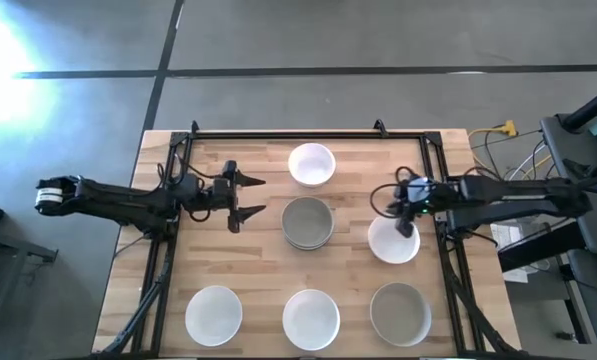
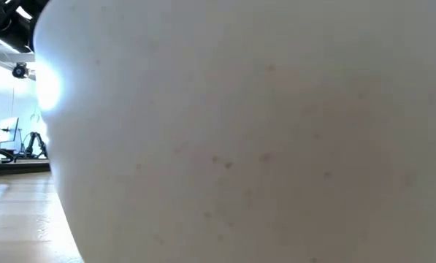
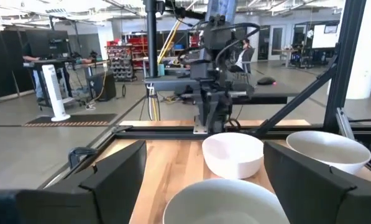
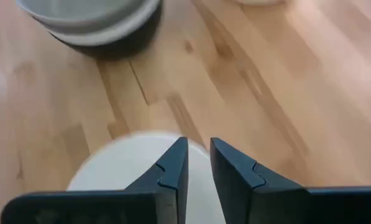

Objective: Nest bowls inside each other
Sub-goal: Stack the white bowl on top of the brown bowl

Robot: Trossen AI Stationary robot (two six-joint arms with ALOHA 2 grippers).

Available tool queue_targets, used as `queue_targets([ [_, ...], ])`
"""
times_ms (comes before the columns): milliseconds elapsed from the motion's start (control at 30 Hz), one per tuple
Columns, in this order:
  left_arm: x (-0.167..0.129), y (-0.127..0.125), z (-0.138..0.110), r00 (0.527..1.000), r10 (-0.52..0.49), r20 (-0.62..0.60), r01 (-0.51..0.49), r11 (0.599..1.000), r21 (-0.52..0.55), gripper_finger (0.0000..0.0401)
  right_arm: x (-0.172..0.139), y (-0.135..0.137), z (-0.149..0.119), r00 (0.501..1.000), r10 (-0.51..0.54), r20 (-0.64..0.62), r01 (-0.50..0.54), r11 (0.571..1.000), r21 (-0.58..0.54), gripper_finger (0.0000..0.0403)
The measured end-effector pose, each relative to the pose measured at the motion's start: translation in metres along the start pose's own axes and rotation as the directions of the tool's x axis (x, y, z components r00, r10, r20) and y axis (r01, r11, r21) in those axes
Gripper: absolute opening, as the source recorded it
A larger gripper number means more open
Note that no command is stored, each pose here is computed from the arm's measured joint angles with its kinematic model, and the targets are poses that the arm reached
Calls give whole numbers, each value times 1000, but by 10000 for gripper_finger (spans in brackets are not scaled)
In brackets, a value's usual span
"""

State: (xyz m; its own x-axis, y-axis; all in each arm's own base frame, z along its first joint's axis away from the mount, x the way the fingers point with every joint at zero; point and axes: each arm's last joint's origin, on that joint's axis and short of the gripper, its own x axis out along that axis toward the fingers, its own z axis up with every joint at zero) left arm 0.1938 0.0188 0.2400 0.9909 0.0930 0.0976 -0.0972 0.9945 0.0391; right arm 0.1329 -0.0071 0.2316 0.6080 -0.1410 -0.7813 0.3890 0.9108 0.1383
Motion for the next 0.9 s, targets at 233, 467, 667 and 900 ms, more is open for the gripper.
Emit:
queue_targets([
  [233,0,0,-1,1000,1,-4,-1,1000,-5,306,-17,-10,-22,973,-90,-211,133,971,199,88],
  [467,2,0,0,1000,2,-3,-2,1000,-6,306,-3,-6,-17,956,-118,-269,207,920,332,125],
  [667,2,0,2,1000,1,3,-1,999,-32,306,17,-3,-17,893,-185,-410,330,889,317,134],
  [900,2,0,3,1000,-1,5,1,999,-34,306,39,0,-18,817,-242,-523,412,880,236,134],
])
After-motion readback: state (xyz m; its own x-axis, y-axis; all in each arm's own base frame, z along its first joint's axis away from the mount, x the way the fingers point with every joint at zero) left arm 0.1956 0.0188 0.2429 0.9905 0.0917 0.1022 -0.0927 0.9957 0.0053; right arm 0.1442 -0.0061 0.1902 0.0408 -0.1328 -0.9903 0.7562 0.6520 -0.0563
